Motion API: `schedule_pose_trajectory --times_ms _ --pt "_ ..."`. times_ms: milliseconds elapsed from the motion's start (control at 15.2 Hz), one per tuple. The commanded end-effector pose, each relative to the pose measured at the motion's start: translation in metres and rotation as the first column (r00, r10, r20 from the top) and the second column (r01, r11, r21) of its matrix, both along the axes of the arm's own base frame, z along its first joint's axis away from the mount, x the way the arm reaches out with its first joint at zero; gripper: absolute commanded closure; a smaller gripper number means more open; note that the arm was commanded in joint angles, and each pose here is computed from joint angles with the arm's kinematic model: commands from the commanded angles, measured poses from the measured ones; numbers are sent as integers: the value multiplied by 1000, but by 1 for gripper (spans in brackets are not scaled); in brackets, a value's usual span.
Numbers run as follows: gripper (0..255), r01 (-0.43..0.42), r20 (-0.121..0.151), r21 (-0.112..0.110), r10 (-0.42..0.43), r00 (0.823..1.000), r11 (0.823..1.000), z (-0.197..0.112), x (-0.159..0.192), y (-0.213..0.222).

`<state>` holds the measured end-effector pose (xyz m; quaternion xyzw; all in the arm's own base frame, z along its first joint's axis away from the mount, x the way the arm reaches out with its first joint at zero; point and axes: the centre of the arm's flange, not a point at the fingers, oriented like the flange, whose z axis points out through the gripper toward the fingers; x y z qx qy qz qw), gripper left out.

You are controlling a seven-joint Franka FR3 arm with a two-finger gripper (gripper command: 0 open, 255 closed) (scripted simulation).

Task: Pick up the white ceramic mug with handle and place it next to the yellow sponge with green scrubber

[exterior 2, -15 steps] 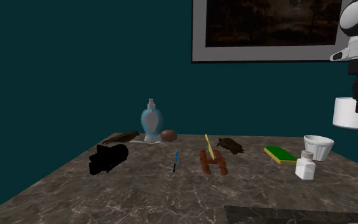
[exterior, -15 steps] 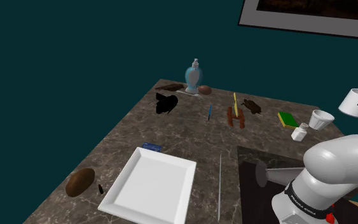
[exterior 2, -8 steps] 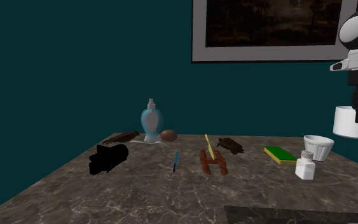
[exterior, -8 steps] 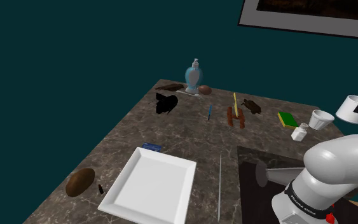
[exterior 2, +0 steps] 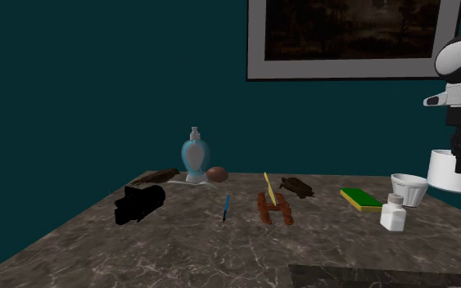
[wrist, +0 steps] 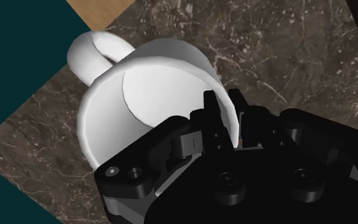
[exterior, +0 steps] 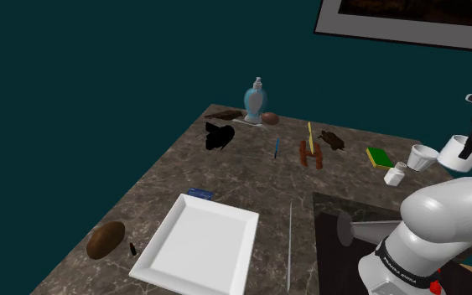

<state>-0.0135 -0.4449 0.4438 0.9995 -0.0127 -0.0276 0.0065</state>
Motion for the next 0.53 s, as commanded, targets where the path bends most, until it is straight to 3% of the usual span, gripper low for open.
schedule_pose_trajectory --times_ms 0,462 --pt "255 -1 0 1 1 1000 1000 -11 2 1" --pt "255 -1 0 1 1 1000 1000 -48 2 1"
